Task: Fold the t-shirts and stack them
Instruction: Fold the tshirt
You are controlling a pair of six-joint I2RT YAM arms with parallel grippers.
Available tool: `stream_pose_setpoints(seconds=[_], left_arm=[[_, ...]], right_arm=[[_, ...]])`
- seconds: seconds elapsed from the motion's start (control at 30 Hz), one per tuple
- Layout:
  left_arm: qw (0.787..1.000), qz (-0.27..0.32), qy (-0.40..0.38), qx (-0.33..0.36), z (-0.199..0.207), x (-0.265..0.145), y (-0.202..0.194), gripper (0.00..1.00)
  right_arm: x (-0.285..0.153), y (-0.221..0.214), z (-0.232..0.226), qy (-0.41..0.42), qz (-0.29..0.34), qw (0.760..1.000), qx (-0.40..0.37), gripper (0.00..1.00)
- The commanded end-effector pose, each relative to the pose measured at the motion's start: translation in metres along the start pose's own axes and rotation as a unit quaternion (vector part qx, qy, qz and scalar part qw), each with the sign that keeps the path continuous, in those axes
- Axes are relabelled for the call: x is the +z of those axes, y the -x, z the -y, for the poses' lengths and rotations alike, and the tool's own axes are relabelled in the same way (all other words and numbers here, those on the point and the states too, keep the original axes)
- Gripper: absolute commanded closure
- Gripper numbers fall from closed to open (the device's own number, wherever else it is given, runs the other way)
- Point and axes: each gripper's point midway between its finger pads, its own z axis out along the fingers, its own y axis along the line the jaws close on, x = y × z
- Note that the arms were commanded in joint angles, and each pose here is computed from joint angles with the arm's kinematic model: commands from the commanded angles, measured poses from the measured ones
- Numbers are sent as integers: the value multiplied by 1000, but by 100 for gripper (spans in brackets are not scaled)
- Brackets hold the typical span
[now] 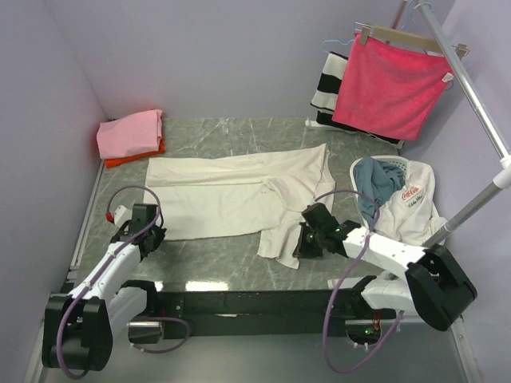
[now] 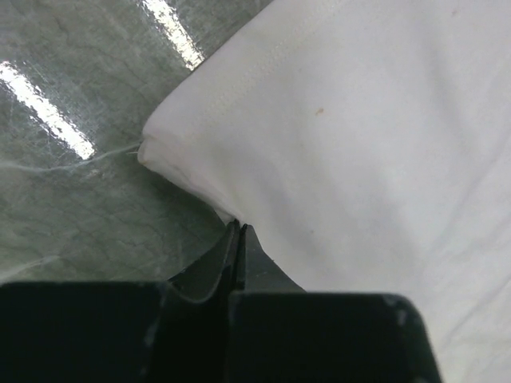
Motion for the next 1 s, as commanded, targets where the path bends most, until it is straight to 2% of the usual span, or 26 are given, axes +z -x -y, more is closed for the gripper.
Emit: stream_pose_setpoints(seconds=[0.0,0.03,0.13,0.23,0.5,0.6,0.7,0.83,0.97], left_arm=[[1000,-4,-15,6,5,-5,-1,99],[1000,-8,-21,7,6,-7,-2,99],[999,-4,-40,7,10,-22,1,99],[998,5,-67,4,18,-36,0,99],[995,-52,-83,13,25,-53,-35,99],[991,-91,-98,0,26,-65,-54,99],[989,-103,-106,-15,22,-74,-59,99],[992,-52,-111,-29,28,-78,-37,99],[996,29,-77,25,45,-83,5,99]], right_arm=[[-22,4,13,-29,32,999,-18,100],[-28,4,21,-49,38,998,-16,100],[-55,9,25,-51,76,996,-6,100],[-65,8,25,-41,88,995,5,100],[-87,7,20,-21,108,993,36,100],[-96,1,20,-14,108,993,45,100],[-105,5,23,-17,126,990,53,100],[-118,33,6,-6,174,983,54,100],[-120,69,-6,-29,215,976,35,100]])
